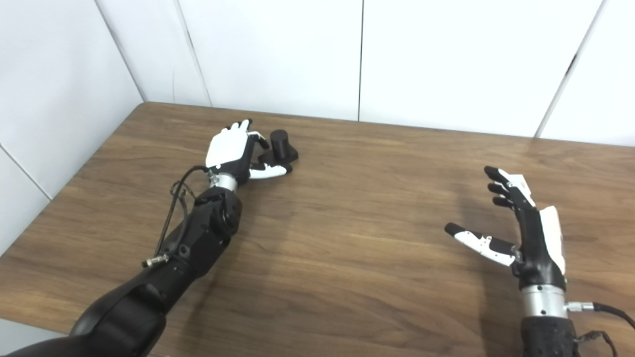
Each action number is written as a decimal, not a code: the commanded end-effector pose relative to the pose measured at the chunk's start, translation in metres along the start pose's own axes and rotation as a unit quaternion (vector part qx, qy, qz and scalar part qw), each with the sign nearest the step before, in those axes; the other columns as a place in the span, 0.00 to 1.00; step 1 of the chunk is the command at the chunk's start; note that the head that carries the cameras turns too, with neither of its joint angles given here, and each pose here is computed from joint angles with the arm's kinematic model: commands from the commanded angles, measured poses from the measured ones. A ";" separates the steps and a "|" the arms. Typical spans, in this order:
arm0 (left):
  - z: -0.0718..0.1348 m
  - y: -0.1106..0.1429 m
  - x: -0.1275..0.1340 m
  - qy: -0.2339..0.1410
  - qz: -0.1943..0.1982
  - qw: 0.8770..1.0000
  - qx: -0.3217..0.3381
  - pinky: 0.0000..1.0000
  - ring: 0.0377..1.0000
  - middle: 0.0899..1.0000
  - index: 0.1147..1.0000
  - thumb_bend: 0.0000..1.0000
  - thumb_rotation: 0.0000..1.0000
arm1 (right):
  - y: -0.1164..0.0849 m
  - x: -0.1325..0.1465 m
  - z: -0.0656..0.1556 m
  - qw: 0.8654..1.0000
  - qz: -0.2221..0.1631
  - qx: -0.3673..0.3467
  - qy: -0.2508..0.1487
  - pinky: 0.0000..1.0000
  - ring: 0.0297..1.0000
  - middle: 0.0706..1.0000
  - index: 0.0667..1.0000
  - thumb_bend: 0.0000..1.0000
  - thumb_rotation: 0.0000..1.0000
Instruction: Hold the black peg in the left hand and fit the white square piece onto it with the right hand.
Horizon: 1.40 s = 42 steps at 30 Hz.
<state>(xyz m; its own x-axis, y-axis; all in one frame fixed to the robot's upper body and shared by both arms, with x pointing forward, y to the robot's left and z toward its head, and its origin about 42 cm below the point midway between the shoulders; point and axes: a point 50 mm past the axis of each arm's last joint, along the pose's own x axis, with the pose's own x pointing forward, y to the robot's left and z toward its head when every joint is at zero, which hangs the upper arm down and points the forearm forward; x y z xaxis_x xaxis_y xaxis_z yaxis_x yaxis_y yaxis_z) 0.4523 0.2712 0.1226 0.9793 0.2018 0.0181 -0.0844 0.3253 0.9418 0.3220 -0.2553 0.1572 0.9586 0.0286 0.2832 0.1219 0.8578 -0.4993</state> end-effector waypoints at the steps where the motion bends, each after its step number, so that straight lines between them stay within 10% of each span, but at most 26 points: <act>1: 0.003 0.016 0.015 -0.005 0.024 1.000 -0.002 1.00 1.00 1.00 0.61 0.89 0.54 | -0.007 0.010 0.017 0.999 -0.026 0.004 -0.038 0.73 0.79 0.83 0.82 0.76 0.23; 16: 0.002 0.010 0.016 -0.026 0.033 0.999 -0.023 1.00 1.00 0.91 0.49 0.73 0.41 | -0.009 0.004 0.016 0.999 -0.028 0.002 -0.030 0.73 0.80 0.84 0.82 0.76 0.25; 36: 0.003 0.000 0.008 -0.044 0.011 0.997 -0.055 1.00 0.99 0.92 0.50 0.75 0.27 | -0.014 -0.002 0.019 0.999 -0.033 0.003 -0.022 0.73 0.80 0.83 0.82 0.76 0.25; 38: 0.002 -0.001 0.007 -0.043 0.013 0.997 -0.058 1.00 0.99 0.91 0.44 0.56 0.12 | -0.014 -0.002 0.019 0.999 -0.034 0.004 -0.021 0.73 0.79 0.83 0.82 0.76 0.25; 42: 0.001 -0.003 0.006 -0.041 0.017 0.997 -0.057 1.00 0.98 0.90 0.42 0.52 0.08 | -0.015 -0.003 0.019 0.999 -0.032 0.000 -0.022 0.73 0.79 0.83 0.82 0.76 0.26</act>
<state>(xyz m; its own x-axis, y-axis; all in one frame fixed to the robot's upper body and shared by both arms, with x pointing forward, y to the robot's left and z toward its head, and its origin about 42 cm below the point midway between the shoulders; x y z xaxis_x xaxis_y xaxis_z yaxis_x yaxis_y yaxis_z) 0.4588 0.2620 0.1228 0.9866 0.1226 0.1081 -0.1529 0.4585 0.8754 0.3095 -0.2602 0.1604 0.9606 -0.0118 0.2777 0.1528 0.8571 -0.4920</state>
